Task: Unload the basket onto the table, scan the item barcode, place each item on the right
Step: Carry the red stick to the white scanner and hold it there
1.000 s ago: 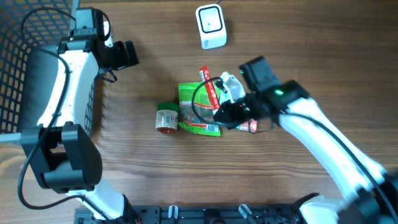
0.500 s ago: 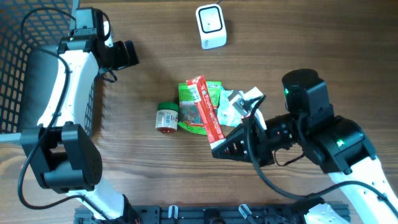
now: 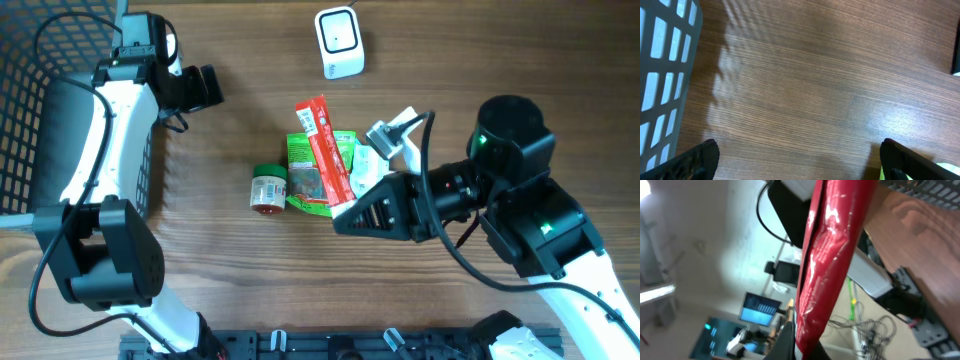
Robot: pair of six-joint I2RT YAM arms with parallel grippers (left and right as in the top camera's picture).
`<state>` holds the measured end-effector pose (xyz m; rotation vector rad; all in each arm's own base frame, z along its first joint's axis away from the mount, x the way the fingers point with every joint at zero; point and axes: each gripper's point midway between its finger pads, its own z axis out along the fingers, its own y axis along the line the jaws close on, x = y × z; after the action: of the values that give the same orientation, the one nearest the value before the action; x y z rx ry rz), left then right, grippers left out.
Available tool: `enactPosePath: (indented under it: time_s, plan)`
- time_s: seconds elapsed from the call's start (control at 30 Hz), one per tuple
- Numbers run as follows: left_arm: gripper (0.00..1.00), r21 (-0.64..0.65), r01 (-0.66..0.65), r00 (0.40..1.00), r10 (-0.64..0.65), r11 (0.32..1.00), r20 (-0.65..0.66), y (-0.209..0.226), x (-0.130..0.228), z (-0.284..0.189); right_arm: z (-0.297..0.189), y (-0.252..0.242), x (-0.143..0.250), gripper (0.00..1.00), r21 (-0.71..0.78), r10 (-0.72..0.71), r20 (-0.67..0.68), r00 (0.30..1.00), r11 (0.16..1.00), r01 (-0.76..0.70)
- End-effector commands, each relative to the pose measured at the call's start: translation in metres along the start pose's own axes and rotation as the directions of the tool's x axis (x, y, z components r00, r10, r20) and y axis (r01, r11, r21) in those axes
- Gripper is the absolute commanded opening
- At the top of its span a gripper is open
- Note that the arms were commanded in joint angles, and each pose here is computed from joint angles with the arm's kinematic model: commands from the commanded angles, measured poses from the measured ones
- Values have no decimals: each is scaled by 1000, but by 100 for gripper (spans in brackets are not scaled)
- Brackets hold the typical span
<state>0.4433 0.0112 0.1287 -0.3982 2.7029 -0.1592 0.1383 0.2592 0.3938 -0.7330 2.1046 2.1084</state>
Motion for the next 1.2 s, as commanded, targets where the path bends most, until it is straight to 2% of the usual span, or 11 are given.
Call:
enactPosePath:
  time_s: [0.0,0.1,0.23,0.3,0.37,0.4,0.47,0.77,0.93,1.03,1.17]
  plan:
    - [100,0,10,1000,-10,1000,26,0,-6,-8,0,9,-6,4,-10,130,11,992,992,-130]
    - [100,0,10,1000,-10,1000,26,0,-6,-8,0,9,-6,4,-10,127,11,992,992,-127]
    - [100,0,10,1000,-10,1000,26,0,-6,-8,0,-11,1,4,36,-115,2,993,993,115]
    - [100,0,10,1000,-10,1000,26,0,-6,-8,-5,-68,1,4,266,-98,45,994,960,82]
    - [100,0,10,1000,-10,1000,26,0,-6,-8,-43,-153,-3,4,664,-51,117,992,747,-40]
    - [100,0,10,1000,-10,1000,26,0,-6,-8,-75,-190,-3,4,822,-40,159,986,558,-110]
    - [100,0,10,1000,-10,1000,26,0,-6,-8,-102,-218,-9,4,916,-66,143,988,388,-107]
    - [100,0,10,1000,-10,1000,26,0,-6,-8,-127,-221,-128,4,960,-124,-76,989,258,106]
    - [100,0,10,1000,-10,1000,26,0,-6,-8,-150,-299,-177,4,941,-129,-332,934,26,338]
    - [100,0,10,1000,-10,1000,26,0,-6,-8,-188,-336,-200,4,897,-77,-401,913,-234,374]
    - [100,0,10,1000,-10,1000,26,0,-6,-8,-214,-364,-211,4,808,7,-467,884,-404,430]
